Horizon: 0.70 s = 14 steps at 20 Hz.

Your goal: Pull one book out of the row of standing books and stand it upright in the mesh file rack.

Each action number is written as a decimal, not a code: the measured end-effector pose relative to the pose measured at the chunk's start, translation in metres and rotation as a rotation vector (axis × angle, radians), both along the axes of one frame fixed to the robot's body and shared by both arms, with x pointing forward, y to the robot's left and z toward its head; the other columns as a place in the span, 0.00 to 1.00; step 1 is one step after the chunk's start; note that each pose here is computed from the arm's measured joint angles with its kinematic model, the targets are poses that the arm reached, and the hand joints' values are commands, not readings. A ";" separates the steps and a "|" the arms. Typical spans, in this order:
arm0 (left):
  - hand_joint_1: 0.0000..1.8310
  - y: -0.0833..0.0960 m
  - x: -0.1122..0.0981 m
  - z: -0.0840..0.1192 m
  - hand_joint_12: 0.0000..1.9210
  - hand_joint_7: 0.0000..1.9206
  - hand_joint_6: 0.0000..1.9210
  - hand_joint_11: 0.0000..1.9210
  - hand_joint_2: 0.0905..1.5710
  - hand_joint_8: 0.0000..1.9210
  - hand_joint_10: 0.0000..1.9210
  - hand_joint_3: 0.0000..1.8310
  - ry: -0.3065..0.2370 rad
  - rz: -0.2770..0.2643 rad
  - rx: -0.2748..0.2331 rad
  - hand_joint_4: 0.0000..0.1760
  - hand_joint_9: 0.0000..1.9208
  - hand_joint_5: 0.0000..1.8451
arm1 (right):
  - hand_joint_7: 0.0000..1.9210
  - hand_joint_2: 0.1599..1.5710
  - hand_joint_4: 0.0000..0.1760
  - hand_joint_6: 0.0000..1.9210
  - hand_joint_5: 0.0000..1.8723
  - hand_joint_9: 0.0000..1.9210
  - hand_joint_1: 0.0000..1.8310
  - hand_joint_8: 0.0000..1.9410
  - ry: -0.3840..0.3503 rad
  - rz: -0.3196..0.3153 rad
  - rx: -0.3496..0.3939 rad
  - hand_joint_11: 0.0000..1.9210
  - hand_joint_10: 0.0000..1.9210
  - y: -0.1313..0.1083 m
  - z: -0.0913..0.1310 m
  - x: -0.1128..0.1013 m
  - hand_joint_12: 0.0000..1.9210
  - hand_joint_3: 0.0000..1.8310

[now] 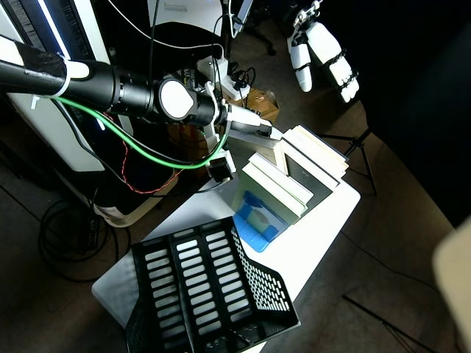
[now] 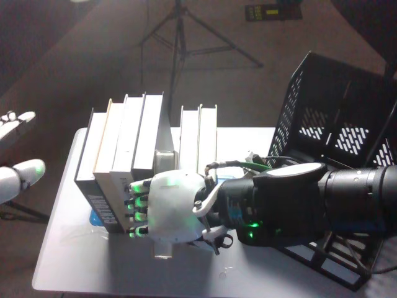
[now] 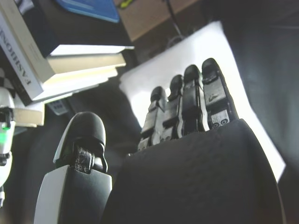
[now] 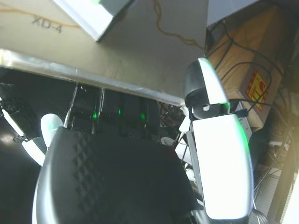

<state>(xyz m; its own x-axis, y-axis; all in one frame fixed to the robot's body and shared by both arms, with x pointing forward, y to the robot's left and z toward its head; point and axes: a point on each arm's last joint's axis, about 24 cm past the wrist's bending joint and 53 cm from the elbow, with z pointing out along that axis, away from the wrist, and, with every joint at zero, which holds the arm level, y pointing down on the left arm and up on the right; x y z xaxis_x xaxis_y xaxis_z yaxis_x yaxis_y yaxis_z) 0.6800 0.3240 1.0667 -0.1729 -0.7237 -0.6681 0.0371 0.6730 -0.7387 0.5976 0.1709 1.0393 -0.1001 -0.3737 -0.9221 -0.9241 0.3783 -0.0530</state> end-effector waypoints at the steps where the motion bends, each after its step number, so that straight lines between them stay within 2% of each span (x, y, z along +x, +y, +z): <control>1: 0.05 -0.008 0.009 0.003 0.00 0.00 0.00 0.00 0.89 0.00 0.00 0.00 -0.009 -0.015 -0.007 0.60 0.00 0.00 | 0.17 0.75 0.00 0.01 0.18 0.14 0.56 0.00 0.002 -0.001 0.000 0.00 0.01 0.000 0.000 0.000 0.51 0.00; 2: 0.06 -0.018 0.018 0.005 0.00 0.00 0.00 0.00 0.89 0.00 0.00 0.00 -0.016 -0.033 -0.012 0.59 0.00 0.00 | 0.17 0.75 0.00 0.01 0.18 0.14 0.56 0.00 0.002 -0.004 -0.002 0.00 0.01 -0.001 -0.001 0.001 0.51 0.00; 3: 0.07 -0.027 0.024 0.008 0.00 0.00 0.00 0.00 0.89 0.00 0.00 0.00 -0.024 -0.048 -0.020 0.47 0.00 0.00 | 0.17 0.75 0.00 0.01 0.18 0.14 0.56 0.00 0.001 -0.007 -0.003 0.00 0.01 -0.003 0.000 0.002 0.51 0.00; 4: 0.08 -0.040 0.028 0.011 0.00 0.00 0.00 0.00 0.89 0.00 0.00 0.00 -0.036 -0.087 -0.013 0.31 0.00 0.00 | 0.17 0.75 0.00 0.01 0.18 0.14 0.56 0.00 0.005 -0.015 0.001 0.00 0.01 -0.006 0.000 0.005 0.51 0.00; 6: 0.09 -0.056 0.027 0.005 0.00 0.00 0.00 0.00 0.89 0.00 0.00 0.00 -0.021 -0.126 -0.017 0.22 0.00 0.00 | 0.17 0.75 0.00 0.01 0.18 0.14 0.56 0.00 0.005 -0.036 0.000 0.00 0.01 -0.014 0.001 0.014 0.51 0.00; 7: 0.09 -0.058 0.027 0.002 0.00 0.00 0.00 0.00 0.90 0.00 0.00 0.00 -0.011 -0.133 -0.014 0.24 0.00 0.00 | 0.17 0.75 0.00 0.01 0.18 0.14 0.56 0.00 0.012 -0.045 0.003 0.00 0.01 -0.017 0.001 0.016 0.51 0.00; 9: 0.09 -0.055 0.027 -0.001 0.00 0.00 0.00 0.00 0.90 0.00 0.00 0.00 0.001 -0.123 -0.016 0.40 0.00 0.00 | 0.17 0.75 0.00 0.01 0.18 0.14 0.56 0.00 0.017 -0.051 0.005 0.00 0.01 -0.019 0.001 0.017 0.51 0.00; 12: 0.08 -0.048 0.030 0.001 0.00 0.00 0.00 0.00 0.89 0.00 0.00 0.00 0.000 -0.100 -0.026 0.40 0.00 0.00 | 0.17 0.75 0.00 0.01 0.18 0.14 0.56 0.00 0.029 -0.047 0.013 0.00 0.01 -0.017 0.002 0.013 0.51 0.00; 13: 0.07 -0.047 0.029 0.001 0.00 0.00 0.00 0.00 0.89 0.00 0.00 0.00 0.002 -0.097 -0.026 0.44 0.00 0.00 | 0.17 0.75 0.00 0.01 0.18 0.14 0.56 0.00 0.030 -0.044 0.014 0.00 0.01 -0.016 0.002 0.011 0.51 0.00; 14: 0.08 -0.046 0.029 0.001 0.00 0.00 0.00 0.00 0.89 0.00 0.00 0.00 0.001 -0.097 -0.022 0.52 0.00 0.00 | 0.17 0.75 0.00 0.01 0.18 0.14 0.56 0.00 0.030 -0.041 0.016 0.00 0.01 -0.015 0.002 0.011 0.51 0.00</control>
